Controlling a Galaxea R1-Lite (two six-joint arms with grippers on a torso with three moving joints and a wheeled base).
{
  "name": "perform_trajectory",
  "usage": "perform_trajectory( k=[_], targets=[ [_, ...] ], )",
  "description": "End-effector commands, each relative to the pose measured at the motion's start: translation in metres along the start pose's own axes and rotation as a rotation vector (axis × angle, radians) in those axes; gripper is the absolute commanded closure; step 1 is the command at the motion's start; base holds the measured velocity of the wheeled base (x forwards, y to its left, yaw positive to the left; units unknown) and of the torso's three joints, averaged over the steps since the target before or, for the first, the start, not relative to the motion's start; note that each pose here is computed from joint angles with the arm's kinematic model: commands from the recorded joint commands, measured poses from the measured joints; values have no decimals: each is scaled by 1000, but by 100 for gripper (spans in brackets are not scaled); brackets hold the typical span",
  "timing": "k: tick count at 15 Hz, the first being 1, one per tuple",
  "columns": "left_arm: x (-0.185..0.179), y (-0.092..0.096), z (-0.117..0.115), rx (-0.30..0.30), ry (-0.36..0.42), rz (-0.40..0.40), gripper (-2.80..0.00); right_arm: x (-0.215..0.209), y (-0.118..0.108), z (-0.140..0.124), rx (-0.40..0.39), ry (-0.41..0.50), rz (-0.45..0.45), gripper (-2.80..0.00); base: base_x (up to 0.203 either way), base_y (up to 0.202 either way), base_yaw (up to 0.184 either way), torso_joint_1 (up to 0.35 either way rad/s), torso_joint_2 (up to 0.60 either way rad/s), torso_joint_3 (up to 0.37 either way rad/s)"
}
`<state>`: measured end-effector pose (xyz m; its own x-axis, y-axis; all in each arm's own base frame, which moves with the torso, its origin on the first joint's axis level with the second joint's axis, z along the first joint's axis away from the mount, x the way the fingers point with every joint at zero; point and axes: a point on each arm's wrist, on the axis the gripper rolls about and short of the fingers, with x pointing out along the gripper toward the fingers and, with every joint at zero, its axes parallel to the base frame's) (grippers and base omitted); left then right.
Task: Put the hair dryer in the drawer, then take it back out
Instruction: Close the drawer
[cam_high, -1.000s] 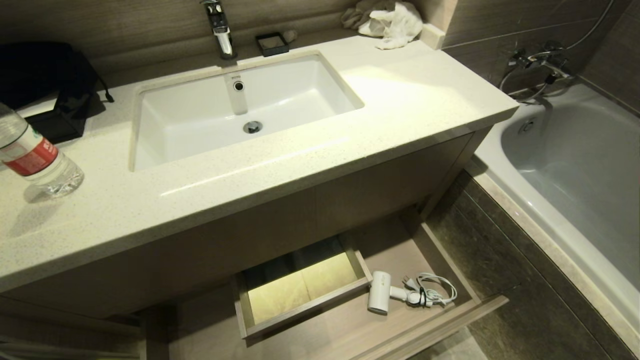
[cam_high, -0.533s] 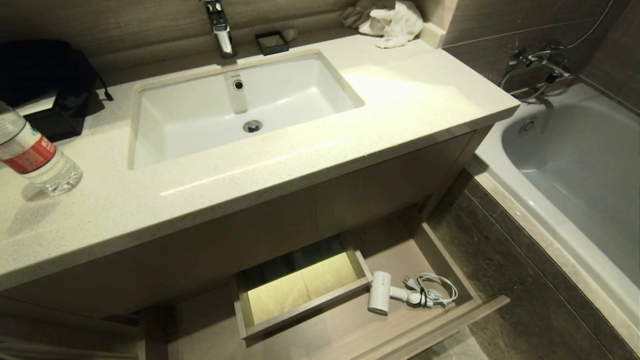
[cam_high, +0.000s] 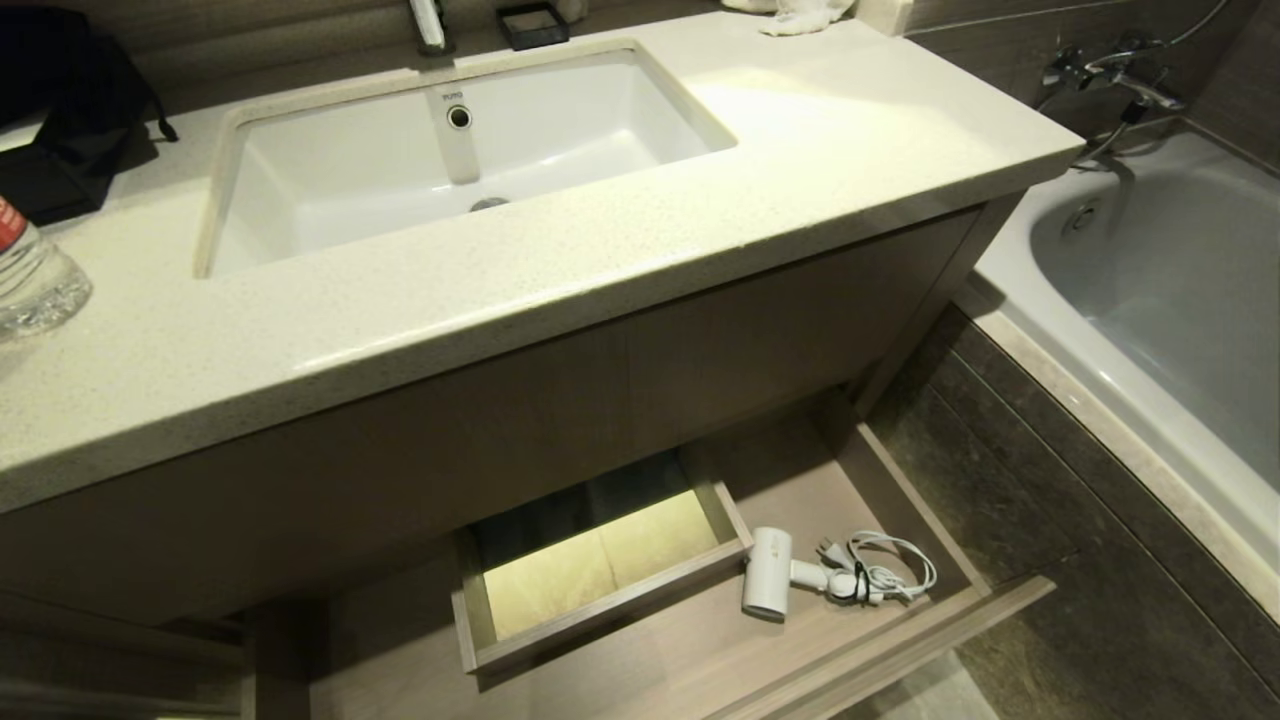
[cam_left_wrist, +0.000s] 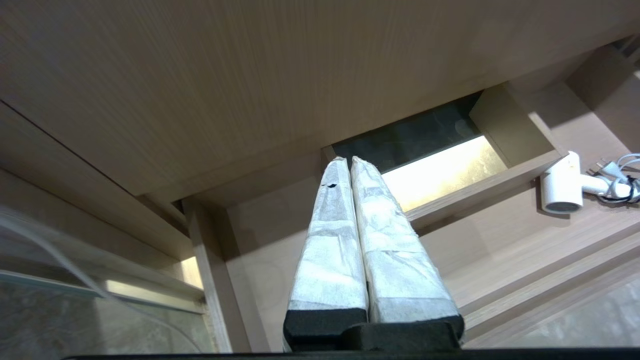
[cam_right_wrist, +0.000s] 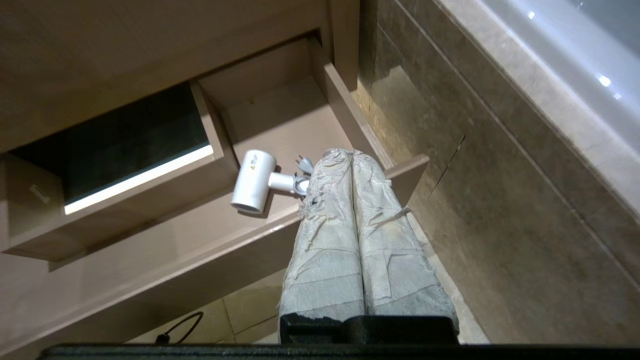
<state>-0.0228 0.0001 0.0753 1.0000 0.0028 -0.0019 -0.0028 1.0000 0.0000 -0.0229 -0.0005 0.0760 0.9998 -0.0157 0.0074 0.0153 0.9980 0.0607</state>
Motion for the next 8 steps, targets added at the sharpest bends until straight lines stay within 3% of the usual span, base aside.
perform_trajectory(
  k=[1,5,8],
  targets=[
    [0,0,0,0,0,0,0,0,0,0,-1,4,0,0,0,0,0,-168,512,349],
    [0,0,0,0,0,0,0,0,0,0,-2,6,0,0,0,0,0,-146,471,326],
    [0,0,0,3,3,0,0,0,0,0,-1,6,0,0,0,0,0,-38,132,98]
  ],
)
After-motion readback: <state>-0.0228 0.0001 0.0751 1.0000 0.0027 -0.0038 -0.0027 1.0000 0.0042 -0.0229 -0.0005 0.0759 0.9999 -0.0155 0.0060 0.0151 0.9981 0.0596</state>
